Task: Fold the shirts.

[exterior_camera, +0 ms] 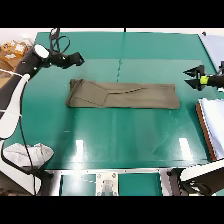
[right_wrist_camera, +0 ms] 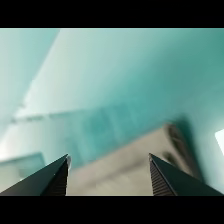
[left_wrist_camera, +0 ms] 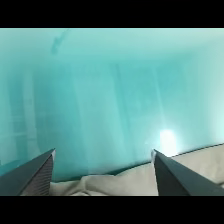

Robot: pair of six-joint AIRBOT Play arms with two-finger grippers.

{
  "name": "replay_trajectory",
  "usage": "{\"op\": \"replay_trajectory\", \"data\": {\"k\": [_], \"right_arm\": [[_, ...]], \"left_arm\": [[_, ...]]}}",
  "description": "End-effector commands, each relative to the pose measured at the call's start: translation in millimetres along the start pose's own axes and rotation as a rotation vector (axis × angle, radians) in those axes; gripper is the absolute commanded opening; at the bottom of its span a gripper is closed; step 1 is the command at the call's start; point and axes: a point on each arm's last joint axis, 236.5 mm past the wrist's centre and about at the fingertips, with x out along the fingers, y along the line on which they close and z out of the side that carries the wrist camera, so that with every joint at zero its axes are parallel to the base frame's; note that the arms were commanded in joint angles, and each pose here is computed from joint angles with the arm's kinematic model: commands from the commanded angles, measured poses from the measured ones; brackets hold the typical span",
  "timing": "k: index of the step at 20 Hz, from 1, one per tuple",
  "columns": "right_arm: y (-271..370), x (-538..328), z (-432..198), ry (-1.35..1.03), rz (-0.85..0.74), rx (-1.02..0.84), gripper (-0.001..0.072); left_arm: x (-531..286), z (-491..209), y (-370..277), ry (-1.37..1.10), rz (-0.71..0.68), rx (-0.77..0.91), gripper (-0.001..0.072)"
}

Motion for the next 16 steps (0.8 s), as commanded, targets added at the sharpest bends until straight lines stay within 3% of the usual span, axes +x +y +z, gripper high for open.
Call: {"op": "replay_trajectory", "data": {"k": [1, 2, 3, 4, 9, 12, 13, 15, 16], "right_arm": [[-45, -26, -19, 0.128, -0.14, -0.086, 0.0559], [-62, -25, -28, 0.162, -0.186, -0.12, 0.0559], [-71, -20, -37, 0.197, -0.193, -0.152, 0.0559], [-76, -14, -47, 0.236, -0.185, -0.166, 0.0559], [-103, 31, -95, 0.431, -0.153, -0.152, 0.0559], [-87, 59, -112, 0.482, -0.116, -0.204, 0.0547], [-74, 66, -110, 0.477, -0.099, -0.232, 0.0487], [-51, 70, -104, 0.475, -0.082, -0.293, 0.0057], [-39, 70, -101, 0.477, -0.076, -0.309, 0.0014]], "left_arm": [[-18, -2, 7, 0.062, -0.007, 0.0, 0.0405], [-19, -10, 8, 0.095, -0.008, 0.002, 0.0191], [-20, -16, 8, 0.122, -0.011, 0.004, 0.0067], [-20, -20, 6, 0.139, -0.015, 0.004, 0.0022], [-22, -31, 3, 0.188, -0.029, -0.001, 0.0022], [-21, -33, -2, 0.194, -0.039, -0.001, 0.0022], [-20, -34, -6, 0.196, -0.045, 0.003, 0.0022], [-14, -41, -18, 0.212, -0.059, 0.02, 0.0022], [-10, -46, -27, 0.224, -0.07, 0.031, 0.0022]]}}
